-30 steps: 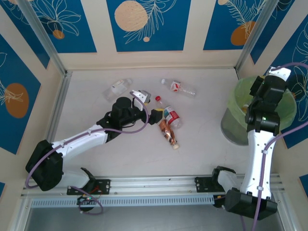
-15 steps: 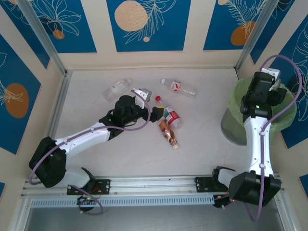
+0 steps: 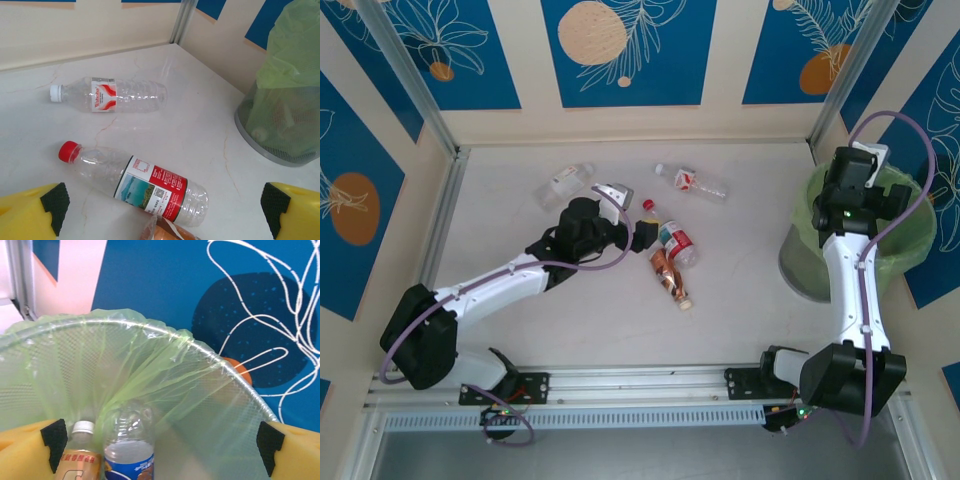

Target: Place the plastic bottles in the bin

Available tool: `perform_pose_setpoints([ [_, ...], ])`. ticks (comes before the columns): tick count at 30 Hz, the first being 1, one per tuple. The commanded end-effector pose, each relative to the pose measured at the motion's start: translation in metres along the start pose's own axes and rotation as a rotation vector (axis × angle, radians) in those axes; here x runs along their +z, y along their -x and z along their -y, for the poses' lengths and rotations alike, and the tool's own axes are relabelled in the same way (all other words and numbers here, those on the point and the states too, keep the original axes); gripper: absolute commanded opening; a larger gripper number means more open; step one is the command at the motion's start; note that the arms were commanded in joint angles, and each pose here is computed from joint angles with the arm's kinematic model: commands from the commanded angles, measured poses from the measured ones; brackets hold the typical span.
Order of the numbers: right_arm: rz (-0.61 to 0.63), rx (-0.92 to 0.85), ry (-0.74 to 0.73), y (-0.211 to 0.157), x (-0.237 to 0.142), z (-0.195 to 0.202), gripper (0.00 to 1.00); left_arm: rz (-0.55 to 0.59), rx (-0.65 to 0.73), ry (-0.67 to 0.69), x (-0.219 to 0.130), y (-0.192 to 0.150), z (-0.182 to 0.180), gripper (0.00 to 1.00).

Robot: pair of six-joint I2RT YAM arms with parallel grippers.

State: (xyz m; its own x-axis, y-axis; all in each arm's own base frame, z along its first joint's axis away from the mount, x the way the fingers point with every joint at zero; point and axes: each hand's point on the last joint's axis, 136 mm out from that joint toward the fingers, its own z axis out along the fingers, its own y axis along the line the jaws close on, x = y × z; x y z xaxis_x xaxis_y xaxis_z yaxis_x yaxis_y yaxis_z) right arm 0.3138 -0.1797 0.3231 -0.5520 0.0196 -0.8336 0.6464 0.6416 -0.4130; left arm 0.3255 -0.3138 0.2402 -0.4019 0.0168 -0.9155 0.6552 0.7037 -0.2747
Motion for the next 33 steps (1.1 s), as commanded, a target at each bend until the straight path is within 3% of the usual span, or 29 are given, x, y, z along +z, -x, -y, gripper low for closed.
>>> perform_pose_setpoints([
  [1,0.039,0.072,0.04,0.011,-0.017,0.002,1.0,0.028,-0.011,0.036,-0.003,0.012,-0.007,1.0],
  [12,0.099,0.255,0.327,0.019,-0.07,-0.019,1.0,0.021,-0.055,0.196,-0.014,0.0,-0.038,1.0],
  [25,0.175,0.357,0.923,0.03,-0.167,-0.072,0.99,0.03,-0.192,0.455,-0.028,-0.016,-0.094,1.0],
  [33,0.147,0.279,1.137,0.026,-0.207,-0.101,1.0,-0.066,-0.226,0.415,-0.034,-0.023,-0.089,1.0],
])
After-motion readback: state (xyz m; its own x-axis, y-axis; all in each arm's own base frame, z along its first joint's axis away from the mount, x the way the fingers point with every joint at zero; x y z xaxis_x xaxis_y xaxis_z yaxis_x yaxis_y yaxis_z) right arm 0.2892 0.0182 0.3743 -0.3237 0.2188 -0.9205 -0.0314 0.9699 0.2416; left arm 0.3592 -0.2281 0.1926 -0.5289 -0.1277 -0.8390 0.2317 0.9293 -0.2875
